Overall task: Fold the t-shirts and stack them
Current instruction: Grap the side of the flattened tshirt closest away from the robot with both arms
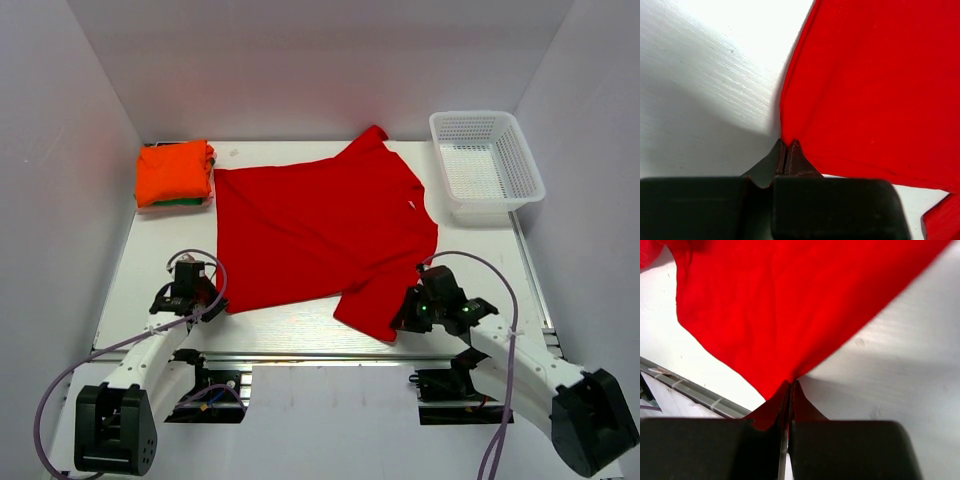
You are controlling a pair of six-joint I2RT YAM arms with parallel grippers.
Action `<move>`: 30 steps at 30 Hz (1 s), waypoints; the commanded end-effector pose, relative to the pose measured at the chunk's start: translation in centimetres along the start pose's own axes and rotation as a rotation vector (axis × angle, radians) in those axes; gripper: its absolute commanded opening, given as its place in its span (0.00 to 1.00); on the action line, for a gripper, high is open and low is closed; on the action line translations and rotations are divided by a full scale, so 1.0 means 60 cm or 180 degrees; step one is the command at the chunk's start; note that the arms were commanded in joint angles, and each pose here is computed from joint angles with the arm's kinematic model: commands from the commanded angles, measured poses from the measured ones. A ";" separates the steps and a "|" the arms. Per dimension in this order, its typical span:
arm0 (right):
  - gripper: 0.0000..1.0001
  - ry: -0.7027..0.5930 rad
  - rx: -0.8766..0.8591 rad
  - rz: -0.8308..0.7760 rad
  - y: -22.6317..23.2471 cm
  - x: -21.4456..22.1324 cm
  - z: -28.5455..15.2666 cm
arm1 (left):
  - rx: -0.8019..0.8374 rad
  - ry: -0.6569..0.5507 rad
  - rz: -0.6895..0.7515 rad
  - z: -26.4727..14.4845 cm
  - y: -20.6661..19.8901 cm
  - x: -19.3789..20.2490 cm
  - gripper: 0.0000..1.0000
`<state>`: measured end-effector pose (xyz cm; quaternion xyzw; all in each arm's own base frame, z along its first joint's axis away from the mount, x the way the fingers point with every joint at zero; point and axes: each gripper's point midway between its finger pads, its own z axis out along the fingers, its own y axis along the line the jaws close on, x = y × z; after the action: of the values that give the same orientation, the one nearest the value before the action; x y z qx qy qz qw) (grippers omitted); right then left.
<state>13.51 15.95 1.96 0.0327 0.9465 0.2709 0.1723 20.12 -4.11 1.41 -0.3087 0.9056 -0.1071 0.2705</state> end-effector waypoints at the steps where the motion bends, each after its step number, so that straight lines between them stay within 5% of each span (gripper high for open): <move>1: 0.00 -0.0212 0.0114 0.0119 0.002 -0.017 -0.028 | -0.0015 0.0002 0.0022 -0.007 -0.007 -0.009 0.00; 11: 0.00 -0.0309 0.0557 0.0620 -0.002 -0.002 -0.157 | -0.0284 -0.0081 -0.0073 -0.026 0.007 -0.026 0.00; 18: 0.00 -0.0387 0.0494 0.0535 0.008 -0.011 -0.170 | -0.0386 -0.0090 -0.0126 -0.032 0.012 -0.033 0.00; 30: 0.00 -0.1492 -0.0157 0.0104 0.103 -0.189 -0.142 | 0.0401 -0.0184 0.0098 -0.038 -0.085 -0.071 0.00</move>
<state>16.58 13.77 11.59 0.1013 0.9188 0.2456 0.2921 21.52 -4.30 4.07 -0.3026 0.9062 -0.1102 0.2741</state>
